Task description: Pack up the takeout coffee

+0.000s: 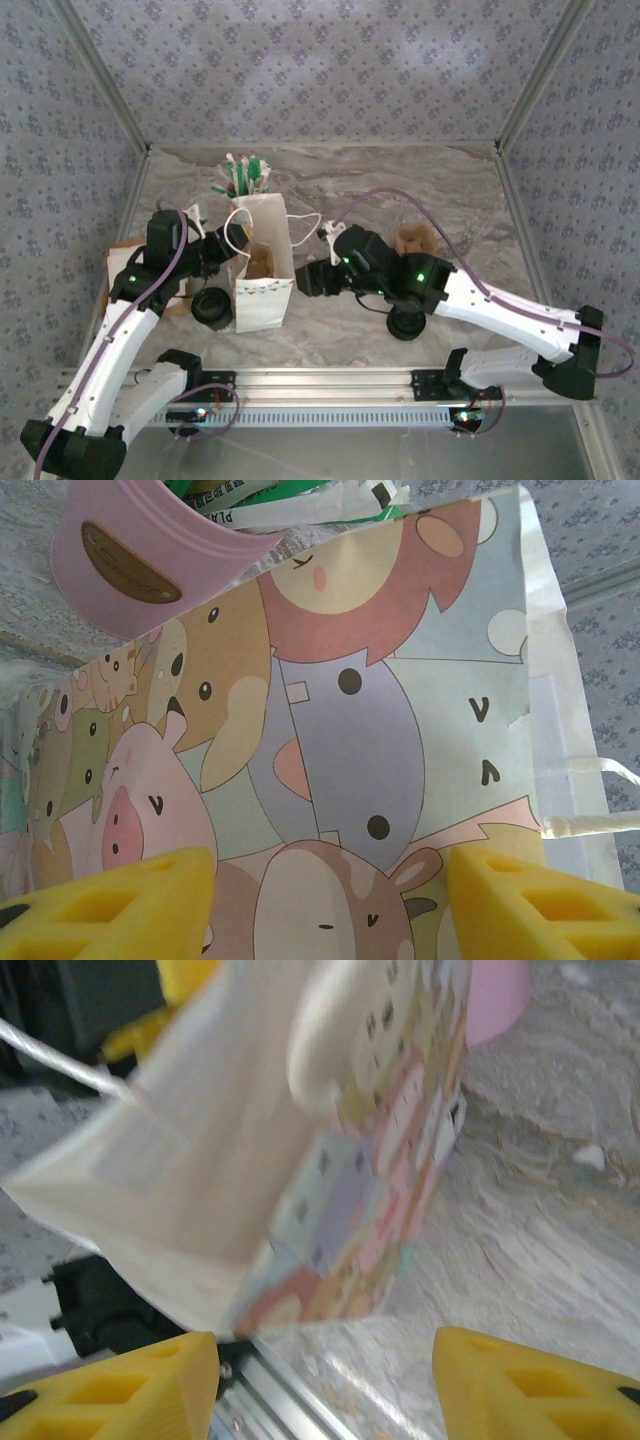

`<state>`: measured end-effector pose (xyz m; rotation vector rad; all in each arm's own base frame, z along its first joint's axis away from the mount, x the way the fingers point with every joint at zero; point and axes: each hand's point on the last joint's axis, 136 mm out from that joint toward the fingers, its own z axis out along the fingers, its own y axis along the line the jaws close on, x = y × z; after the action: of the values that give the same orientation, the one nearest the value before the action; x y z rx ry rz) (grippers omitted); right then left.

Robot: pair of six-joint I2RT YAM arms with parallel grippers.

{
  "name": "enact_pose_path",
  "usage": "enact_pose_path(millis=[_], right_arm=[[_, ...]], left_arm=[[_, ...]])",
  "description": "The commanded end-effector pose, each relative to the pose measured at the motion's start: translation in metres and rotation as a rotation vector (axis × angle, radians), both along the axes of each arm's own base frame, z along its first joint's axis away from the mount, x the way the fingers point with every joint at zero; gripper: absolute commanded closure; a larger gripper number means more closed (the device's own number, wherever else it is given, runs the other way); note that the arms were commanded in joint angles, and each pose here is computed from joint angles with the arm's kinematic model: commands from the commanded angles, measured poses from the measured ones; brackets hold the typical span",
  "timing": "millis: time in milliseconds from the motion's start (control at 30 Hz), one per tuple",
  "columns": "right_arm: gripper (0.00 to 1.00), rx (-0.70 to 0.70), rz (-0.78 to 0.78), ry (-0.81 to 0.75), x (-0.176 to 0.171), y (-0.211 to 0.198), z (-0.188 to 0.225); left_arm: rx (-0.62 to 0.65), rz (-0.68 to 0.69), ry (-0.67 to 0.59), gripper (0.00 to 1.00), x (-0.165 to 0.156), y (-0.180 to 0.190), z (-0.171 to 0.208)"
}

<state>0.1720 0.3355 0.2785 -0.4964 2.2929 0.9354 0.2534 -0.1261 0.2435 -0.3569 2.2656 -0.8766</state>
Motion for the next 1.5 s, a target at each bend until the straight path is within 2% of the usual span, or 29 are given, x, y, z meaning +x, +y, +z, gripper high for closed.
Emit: enact_pose_path(millis=[0, 100, 367, 533, 667, 933, 1167, 1300, 1467], right_arm=[[0.42, 0.049, -0.019, 0.012, 0.01, 0.014, 0.02], [0.44, 0.025, -0.028, 0.023, 0.018, 0.02, 0.016], [0.61, -0.073, -0.058, 0.035, 0.036, 0.027, 0.0], [0.87, -0.172, -0.089, 0.013, 0.045, 0.018, -0.009], [0.99, -0.213, -0.123, -0.034, 0.058, 0.004, -0.001], [1.0, -0.246, -0.232, -0.098, 0.094, -0.037, 0.015], [1.0, -0.216, -0.308, -0.056, 0.134, -0.071, 0.005], [1.0, -0.175, -0.286, -0.016, 0.147, -0.078, 0.0], [1.0, -0.192, -0.239, 0.039, 0.152, -0.082, -0.01]], left_arm=[[-0.023, -0.01, -0.007, 0.38, -0.002, -0.002, 0.002], [-0.025, -0.01, -0.005, 0.38, -0.002, -0.003, 0.001], [-0.036, -0.013, -0.009, 0.38, -0.001, -0.004, 0.004], [-0.044, -0.02, -0.01, 0.38, 0.001, -0.006, 0.005], [-0.053, -0.032, -0.005, 0.38, 0.004, -0.01, 0.005], [-0.069, -0.064, -0.017, 0.37, 0.023, -0.022, 0.014], [-0.039, -0.104, 0.021, 0.27, 0.046, -0.033, 0.017], [-0.024, -0.101, 0.035, 0.25, 0.049, -0.032, 0.016], [-0.019, -0.091, 0.025, 0.24, 0.041, -0.028, 0.02]])
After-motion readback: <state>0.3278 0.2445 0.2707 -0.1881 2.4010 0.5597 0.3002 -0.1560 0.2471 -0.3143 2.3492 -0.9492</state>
